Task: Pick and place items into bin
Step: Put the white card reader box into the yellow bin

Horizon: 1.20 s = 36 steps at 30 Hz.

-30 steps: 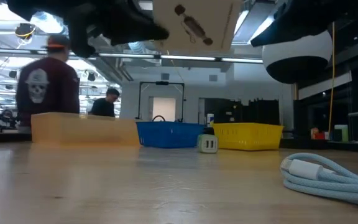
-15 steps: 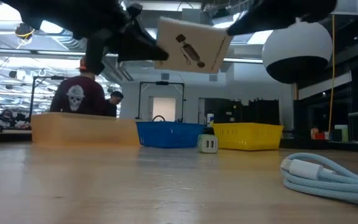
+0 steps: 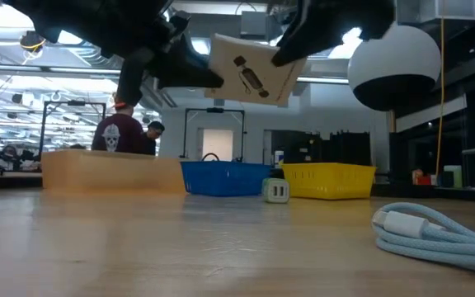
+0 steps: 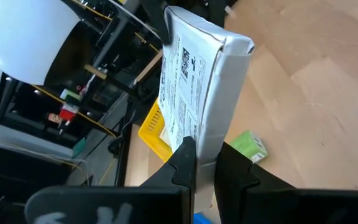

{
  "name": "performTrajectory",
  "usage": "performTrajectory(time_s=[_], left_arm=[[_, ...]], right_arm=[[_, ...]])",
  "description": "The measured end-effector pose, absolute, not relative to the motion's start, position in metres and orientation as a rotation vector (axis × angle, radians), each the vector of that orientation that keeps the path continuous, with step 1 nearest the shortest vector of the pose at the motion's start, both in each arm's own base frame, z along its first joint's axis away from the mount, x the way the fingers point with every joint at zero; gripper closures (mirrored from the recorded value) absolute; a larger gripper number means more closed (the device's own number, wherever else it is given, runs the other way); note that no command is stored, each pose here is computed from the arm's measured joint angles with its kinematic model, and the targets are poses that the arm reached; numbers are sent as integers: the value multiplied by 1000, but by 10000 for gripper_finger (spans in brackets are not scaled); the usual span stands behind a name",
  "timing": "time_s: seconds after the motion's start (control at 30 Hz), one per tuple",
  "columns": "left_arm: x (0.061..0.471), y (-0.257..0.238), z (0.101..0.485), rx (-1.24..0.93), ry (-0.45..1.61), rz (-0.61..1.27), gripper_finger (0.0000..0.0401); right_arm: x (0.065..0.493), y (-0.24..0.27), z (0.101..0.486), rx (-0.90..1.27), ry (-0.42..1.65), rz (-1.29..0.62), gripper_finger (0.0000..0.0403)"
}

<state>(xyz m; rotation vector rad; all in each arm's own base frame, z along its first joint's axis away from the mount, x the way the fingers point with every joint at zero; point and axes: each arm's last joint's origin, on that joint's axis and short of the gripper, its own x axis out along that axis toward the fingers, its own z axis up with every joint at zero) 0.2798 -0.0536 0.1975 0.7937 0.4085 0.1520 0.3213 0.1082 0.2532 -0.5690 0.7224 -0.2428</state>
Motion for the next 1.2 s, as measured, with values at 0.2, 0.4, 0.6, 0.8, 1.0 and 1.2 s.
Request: performTrajectory(time_s=[0.2,0.4,0.6,0.8,1.0,1.2], left_arm=[[280,-53,198,797,415,181,375],[280,-53,198,797,415,180,375],[280,-56,199,796,402,171,375],[279,-59,199,795,397,161,375],[279,-59,199,777,392,163,373],[279,-59,199,744,389,178,325]], right_arm=[[339,113,267,-577,744,-246,260],[341,113,274,-561,759,-257,260],[345,108,262,-564,819,-275,261],[346,106,262,-565,822,-279,300],[345,105,262,-584,835,-274,367],[341,104,260,-582,868,-279,385]])
